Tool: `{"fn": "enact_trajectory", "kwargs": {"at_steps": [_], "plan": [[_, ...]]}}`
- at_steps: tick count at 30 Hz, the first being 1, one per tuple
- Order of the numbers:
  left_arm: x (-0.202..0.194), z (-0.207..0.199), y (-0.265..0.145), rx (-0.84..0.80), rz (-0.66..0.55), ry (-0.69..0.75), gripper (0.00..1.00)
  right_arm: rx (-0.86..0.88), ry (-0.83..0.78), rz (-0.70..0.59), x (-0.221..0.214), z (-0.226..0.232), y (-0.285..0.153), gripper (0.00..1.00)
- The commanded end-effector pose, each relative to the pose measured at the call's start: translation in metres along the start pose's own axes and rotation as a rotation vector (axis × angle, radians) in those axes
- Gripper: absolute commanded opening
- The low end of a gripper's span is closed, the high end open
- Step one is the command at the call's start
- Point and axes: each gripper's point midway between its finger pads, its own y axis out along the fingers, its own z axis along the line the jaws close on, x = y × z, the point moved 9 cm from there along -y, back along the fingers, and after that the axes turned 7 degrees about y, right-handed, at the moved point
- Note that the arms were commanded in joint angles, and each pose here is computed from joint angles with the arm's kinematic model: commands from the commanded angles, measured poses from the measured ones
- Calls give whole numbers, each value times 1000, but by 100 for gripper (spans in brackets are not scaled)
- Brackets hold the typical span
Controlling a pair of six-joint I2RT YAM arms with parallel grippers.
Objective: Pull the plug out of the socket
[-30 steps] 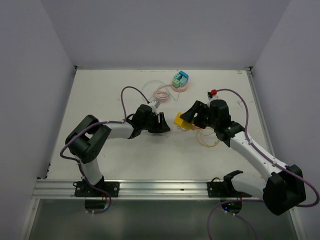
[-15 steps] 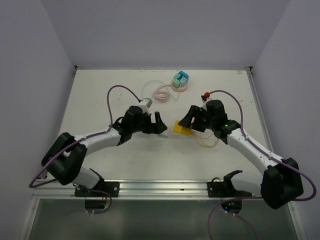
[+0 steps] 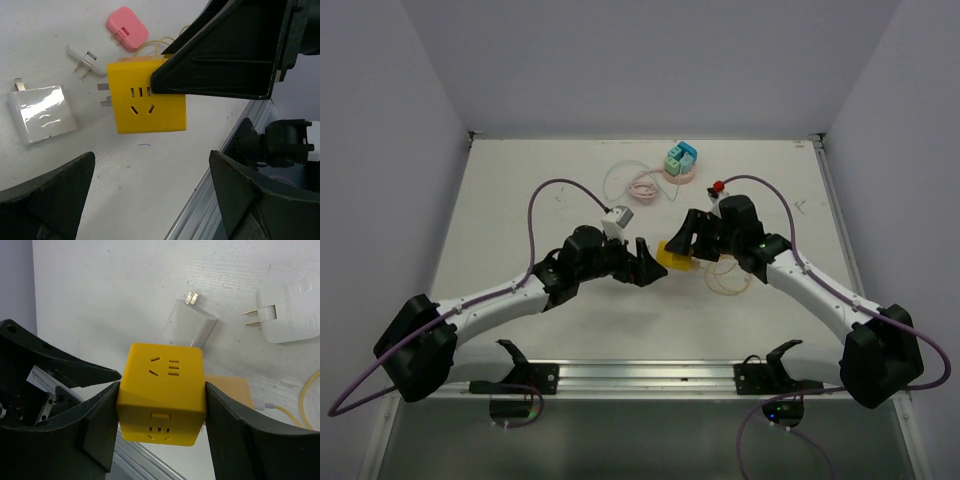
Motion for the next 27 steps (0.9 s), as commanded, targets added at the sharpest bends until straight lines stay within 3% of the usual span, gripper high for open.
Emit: {"fn": "enact_trajectory", "kwargs": {"at_steps": [1,7,16,22,27], "plan": [[13,-9,9,10,-53,-13,100,78,-20,-30,11,25,-6,0],[21,-13,21,14,-77,-20,99,92,-22,-29,8,33,-6,0],[13,-17,33,7,-90,-48,90,116,-11,-14,1,41,0,0],[8,-16,34,10,-86,-51,78,126,-6,-11,0,44,0,0],[2,-17,32,8,-70,-58,56,120,-1,-16,0,43,0,0]]}}
